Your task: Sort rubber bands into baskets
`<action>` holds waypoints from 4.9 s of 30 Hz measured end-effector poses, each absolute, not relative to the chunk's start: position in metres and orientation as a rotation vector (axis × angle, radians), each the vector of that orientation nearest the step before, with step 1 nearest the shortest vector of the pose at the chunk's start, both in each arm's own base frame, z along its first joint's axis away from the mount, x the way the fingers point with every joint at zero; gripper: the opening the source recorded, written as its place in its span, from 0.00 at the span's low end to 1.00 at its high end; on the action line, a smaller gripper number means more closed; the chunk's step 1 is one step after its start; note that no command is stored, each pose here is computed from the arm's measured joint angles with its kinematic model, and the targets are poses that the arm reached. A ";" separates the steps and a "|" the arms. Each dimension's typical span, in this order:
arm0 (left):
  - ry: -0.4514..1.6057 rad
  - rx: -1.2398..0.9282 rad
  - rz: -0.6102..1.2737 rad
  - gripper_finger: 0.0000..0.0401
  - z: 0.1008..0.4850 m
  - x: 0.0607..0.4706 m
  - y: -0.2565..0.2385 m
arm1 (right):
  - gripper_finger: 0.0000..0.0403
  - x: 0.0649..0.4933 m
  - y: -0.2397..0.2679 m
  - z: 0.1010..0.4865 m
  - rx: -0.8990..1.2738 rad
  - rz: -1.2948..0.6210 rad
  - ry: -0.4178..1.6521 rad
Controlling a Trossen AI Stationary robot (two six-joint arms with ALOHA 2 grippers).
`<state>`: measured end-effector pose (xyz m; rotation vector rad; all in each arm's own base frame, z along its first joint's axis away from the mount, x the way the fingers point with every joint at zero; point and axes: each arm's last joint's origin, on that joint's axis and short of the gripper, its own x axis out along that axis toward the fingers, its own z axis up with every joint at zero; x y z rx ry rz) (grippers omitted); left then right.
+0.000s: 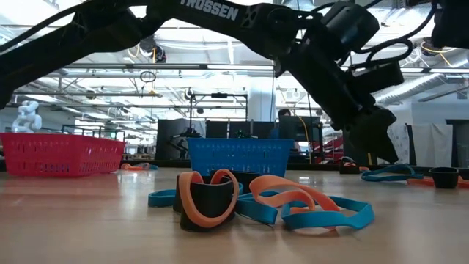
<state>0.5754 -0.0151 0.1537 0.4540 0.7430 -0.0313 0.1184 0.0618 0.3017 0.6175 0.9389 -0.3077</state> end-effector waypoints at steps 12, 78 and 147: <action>0.768 0.302 0.022 0.67 0.152 0.574 0.008 | 0.00 0.108 0.061 0.306 0.704 -0.191 1.023; 0.777 0.091 -0.149 0.50 0.123 0.575 0.036 | 0.00 0.036 0.005 0.310 0.655 -0.508 0.717; 0.704 0.091 -0.155 0.00 0.284 0.525 0.033 | 0.00 0.067 0.019 0.295 0.625 -0.530 0.565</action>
